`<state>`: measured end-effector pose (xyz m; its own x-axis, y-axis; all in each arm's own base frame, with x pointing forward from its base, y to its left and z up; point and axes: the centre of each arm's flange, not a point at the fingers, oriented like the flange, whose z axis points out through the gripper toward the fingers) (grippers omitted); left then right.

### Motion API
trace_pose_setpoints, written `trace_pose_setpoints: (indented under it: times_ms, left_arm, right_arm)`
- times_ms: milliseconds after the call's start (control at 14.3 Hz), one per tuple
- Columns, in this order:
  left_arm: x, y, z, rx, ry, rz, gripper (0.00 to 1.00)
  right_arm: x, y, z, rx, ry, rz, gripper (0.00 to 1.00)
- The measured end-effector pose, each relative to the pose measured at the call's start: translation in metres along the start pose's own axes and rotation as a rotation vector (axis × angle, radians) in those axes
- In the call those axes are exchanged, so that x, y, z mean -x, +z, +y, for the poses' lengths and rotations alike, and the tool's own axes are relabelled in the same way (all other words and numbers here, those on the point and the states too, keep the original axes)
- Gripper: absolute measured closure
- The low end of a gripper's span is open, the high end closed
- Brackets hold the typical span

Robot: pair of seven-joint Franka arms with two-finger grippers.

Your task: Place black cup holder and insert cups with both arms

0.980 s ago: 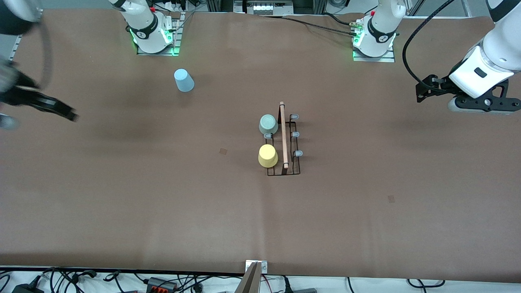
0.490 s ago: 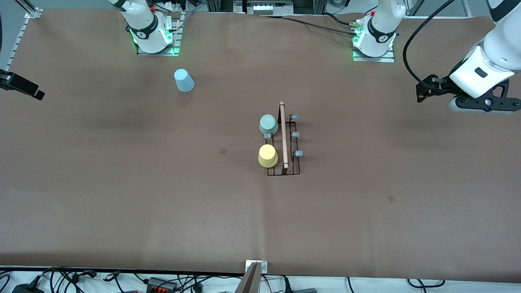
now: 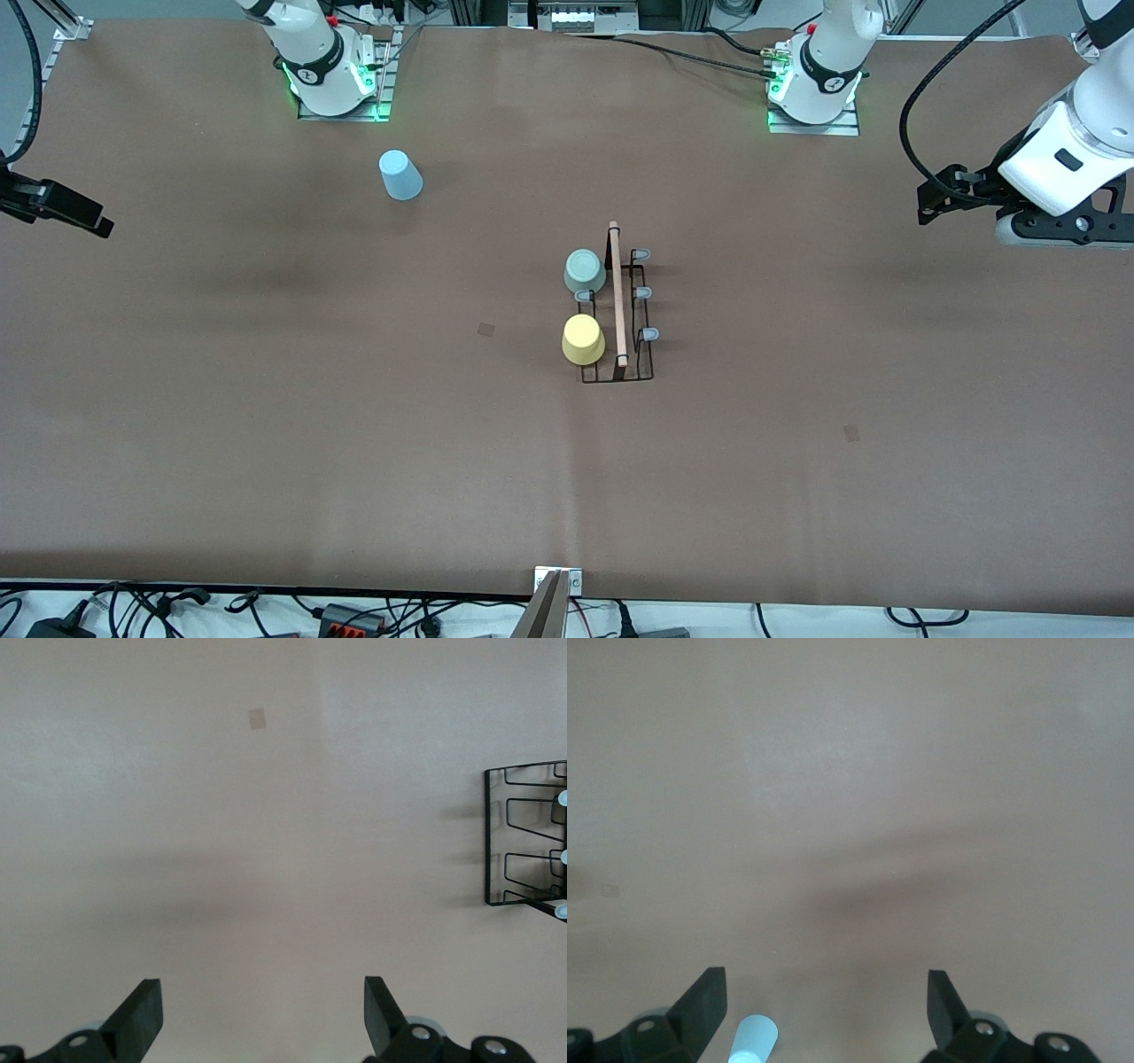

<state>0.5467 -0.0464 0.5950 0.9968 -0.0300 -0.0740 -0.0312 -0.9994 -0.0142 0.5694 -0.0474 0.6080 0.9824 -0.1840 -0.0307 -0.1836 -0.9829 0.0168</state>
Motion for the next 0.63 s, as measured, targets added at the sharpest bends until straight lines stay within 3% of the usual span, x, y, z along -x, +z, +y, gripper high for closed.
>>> trace_pose_setpoints:
  times_ms: [630]
  left_arm:
    - [0.000,-0.011,0.000,0.003,0.000,0.023,0.00]
  right_arm:
    - [0.005,-0.016,0.006,-0.004,0.005,0.037,0.00]
